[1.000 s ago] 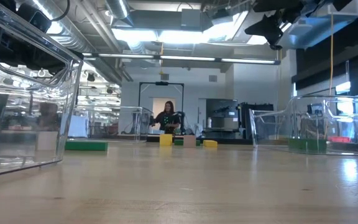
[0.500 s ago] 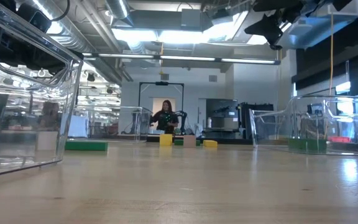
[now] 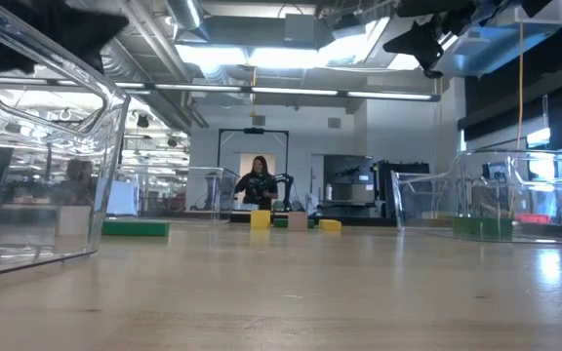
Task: Sort & place blocks by color
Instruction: Put the bottom green block into the top right transparent bin
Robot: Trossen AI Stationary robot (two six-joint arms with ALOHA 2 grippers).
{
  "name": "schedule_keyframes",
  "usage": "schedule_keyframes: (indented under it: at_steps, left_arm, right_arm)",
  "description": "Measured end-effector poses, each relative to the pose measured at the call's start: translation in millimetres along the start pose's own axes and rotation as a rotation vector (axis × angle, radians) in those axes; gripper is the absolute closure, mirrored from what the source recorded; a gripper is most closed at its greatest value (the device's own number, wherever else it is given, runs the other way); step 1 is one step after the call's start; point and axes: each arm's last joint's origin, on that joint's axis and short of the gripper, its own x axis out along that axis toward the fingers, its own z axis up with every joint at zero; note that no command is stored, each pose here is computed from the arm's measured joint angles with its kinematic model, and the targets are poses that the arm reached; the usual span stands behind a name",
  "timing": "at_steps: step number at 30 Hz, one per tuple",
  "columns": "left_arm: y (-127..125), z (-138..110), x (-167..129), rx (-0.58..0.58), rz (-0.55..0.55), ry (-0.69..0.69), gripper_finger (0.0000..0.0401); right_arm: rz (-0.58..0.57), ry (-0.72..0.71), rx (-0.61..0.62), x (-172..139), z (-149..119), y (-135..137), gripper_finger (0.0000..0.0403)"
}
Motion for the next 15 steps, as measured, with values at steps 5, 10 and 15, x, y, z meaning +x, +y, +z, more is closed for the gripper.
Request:
schedule_keyframes:
  at_steps: [5, 10, 15]
  left_arm:
    - [2, 11, 0, -0.107, 0.060, -0.105, 0.0401]
    - [2, 26, 16, -0.169, 0.132, 0.000, 0.0399]
    - [1, 43, 49, -0.157, 0.199, 0.344, 0.0361]
  right_arm:
    - [0.000, 0.000, 0.000, 0, 0, 0, 0.0120]
    - [-0.001, 0.000, 0.000, 0, 0, 0, 0.0120]
    - [-0.001, 0.001, -0.001, 0, 0, 0, 0.0120]
